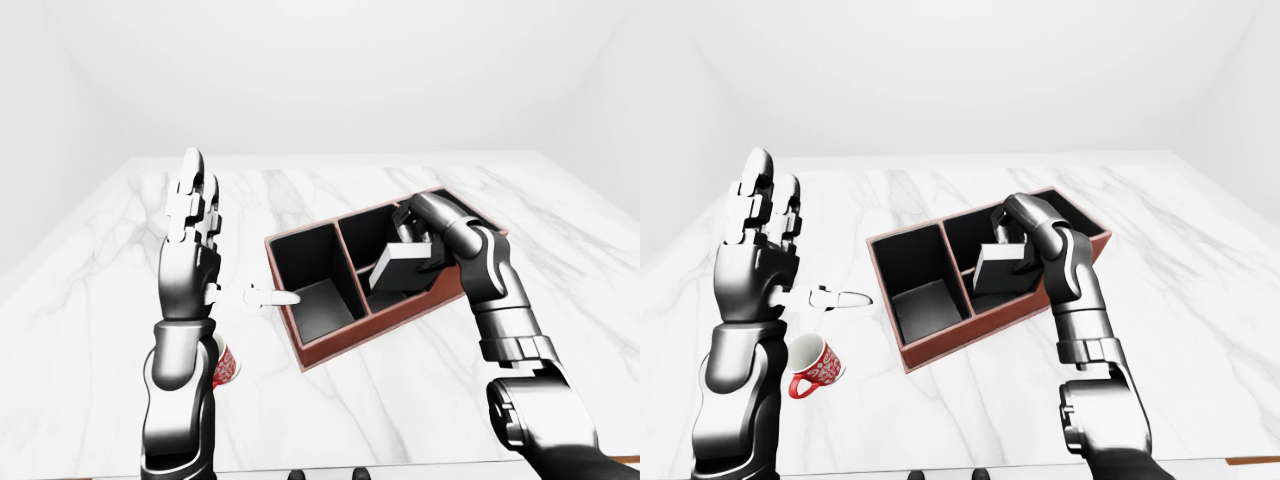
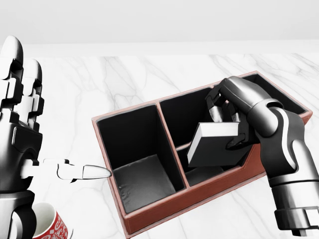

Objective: Pick up the book and place it in the back compartment of the caddy.

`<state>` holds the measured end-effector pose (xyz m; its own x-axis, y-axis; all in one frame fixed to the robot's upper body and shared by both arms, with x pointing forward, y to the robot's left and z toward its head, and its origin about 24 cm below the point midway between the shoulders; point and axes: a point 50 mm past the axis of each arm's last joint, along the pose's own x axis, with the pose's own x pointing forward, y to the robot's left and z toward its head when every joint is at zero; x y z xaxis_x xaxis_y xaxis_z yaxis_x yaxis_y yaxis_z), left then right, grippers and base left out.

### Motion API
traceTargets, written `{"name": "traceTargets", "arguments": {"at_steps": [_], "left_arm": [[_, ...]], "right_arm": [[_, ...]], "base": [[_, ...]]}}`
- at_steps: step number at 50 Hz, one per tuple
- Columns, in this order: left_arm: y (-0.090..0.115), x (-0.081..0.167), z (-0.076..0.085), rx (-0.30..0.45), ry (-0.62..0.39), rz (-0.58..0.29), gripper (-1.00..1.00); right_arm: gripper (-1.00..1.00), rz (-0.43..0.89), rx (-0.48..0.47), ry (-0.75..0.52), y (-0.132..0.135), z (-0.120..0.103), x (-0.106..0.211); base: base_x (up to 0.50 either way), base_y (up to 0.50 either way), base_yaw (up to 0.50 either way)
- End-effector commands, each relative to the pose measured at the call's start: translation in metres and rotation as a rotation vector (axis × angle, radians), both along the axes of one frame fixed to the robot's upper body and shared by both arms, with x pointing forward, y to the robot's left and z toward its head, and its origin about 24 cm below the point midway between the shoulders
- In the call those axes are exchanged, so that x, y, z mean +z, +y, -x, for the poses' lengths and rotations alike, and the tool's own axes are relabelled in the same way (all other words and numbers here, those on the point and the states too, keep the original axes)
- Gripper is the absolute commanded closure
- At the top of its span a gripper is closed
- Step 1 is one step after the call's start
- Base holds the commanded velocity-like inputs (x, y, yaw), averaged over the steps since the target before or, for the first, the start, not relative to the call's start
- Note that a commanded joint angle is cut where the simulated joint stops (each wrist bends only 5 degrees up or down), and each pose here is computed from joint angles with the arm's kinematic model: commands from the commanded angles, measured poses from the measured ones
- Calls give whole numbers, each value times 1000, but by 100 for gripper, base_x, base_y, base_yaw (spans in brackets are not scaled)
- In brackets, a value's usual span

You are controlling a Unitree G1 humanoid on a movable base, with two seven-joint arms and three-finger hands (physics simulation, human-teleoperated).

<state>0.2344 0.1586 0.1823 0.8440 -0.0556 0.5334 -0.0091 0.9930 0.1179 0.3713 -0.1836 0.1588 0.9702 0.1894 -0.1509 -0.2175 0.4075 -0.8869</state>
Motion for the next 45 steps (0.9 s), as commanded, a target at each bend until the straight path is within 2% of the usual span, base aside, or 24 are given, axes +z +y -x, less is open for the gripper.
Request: {"name": "traceTargets", "arguments": {"at_steps": [1, 45], "left_arm": [[0, -1, -1, 0, 4, 0, -100], [0, 0, 0, 0, -1, -2, -100]], "right_arm": [[100, 7, -5, -55, -2, -2, 6], [100, 23, -15, -85, -6, -6, -17]], "base": [[0, 0, 0], [0, 0, 0]]}}
